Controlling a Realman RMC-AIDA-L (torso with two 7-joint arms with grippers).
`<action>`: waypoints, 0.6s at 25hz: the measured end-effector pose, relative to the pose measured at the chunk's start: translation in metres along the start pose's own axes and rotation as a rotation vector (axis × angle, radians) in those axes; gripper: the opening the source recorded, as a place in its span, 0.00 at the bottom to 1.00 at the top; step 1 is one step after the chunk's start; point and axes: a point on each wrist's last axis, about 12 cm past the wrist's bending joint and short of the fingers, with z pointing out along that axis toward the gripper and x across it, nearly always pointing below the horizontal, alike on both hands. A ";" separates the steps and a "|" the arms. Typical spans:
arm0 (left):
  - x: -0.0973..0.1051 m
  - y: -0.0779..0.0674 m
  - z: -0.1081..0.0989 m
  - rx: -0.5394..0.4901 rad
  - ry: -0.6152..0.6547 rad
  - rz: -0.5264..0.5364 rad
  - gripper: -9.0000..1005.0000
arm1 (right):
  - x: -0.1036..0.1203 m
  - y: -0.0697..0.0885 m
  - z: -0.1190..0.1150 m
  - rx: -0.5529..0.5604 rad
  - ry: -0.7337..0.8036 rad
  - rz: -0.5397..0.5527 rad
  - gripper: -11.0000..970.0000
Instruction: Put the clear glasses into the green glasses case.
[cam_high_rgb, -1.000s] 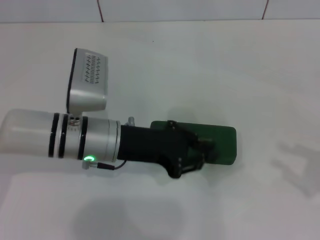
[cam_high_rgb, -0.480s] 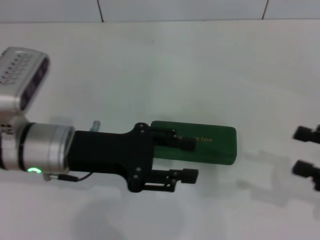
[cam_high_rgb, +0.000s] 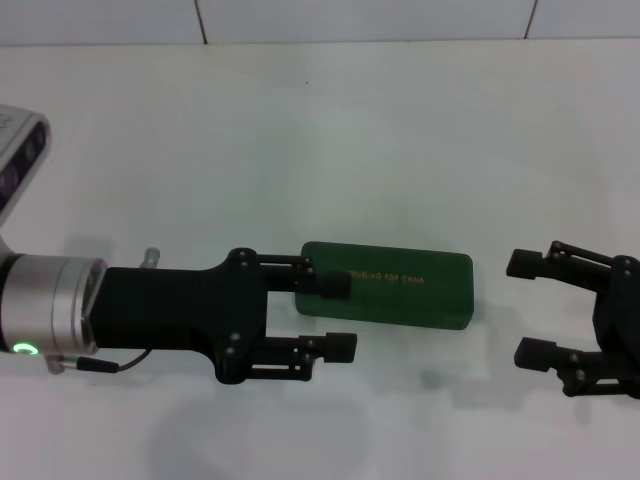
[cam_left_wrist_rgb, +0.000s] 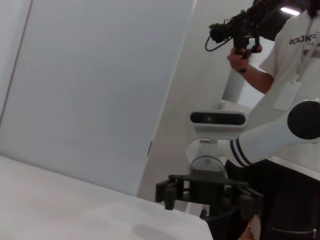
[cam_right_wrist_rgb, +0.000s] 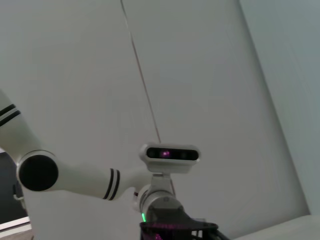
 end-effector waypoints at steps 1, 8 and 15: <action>0.000 0.000 -0.001 -0.005 -0.002 0.000 0.64 | 0.000 0.000 0.001 -0.006 0.001 0.000 0.91; 0.001 0.000 -0.003 -0.012 -0.005 -0.003 0.64 | 0.001 -0.001 0.006 -0.021 -0.002 0.011 0.90; -0.001 0.001 -0.008 -0.021 0.007 0.006 0.64 | 0.005 -0.001 0.009 -0.013 -0.005 0.026 0.90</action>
